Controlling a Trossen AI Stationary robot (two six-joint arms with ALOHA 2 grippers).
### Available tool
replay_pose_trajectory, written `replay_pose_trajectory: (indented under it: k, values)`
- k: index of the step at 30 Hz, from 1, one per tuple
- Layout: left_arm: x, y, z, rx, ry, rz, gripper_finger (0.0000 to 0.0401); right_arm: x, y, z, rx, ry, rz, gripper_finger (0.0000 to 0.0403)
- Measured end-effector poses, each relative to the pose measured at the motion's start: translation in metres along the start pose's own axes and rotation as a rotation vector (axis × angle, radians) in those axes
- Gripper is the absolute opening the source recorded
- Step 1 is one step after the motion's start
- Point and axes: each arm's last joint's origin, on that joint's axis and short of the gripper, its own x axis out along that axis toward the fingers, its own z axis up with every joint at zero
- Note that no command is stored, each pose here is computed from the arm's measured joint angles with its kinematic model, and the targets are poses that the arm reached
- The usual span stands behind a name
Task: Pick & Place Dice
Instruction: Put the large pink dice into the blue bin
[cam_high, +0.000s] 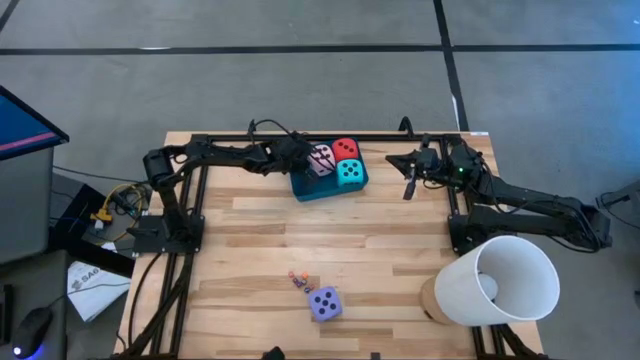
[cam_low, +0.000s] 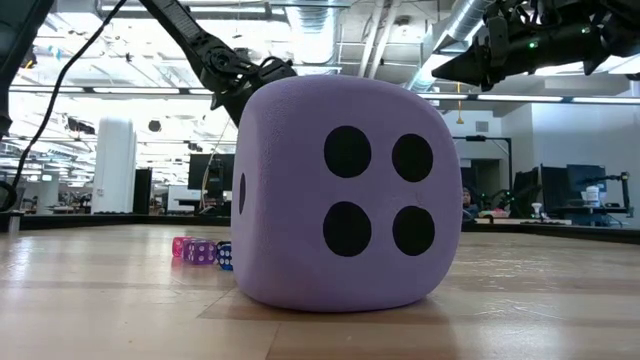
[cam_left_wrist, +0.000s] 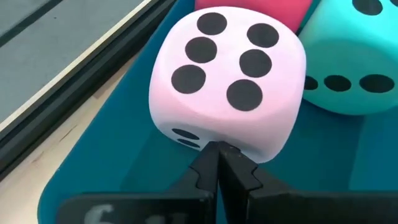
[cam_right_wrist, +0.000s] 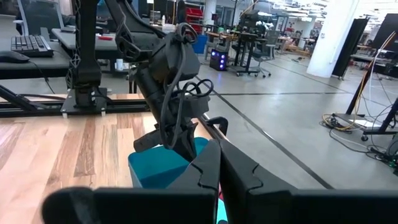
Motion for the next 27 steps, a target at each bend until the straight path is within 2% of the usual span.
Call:
replay_pose_trajectory:
  k: [7,16,20,27]
  values:
    - [0.000,0.000,0.000,0.003,0.001,0.000,0.0000,0.000,0.000,0.000,0.000,0.001,0.000,0.0000]
    - [0.003,0.020,0.006,-0.020,-0.038,0.030,0.0000,0.000,0.000,0.000,0.000,0.001,0.001,0.0000]
    - [0.004,0.022,0.008,-0.030,-0.043,-0.039,0.0000,0.000,0.000,0.000,0.000,0.001,0.001,0.0000]
    - [0.003,0.019,0.008,-0.025,-0.045,-0.046,0.0000,0.000,0.000,0.000,0.000,-0.001,0.001,0.0000]
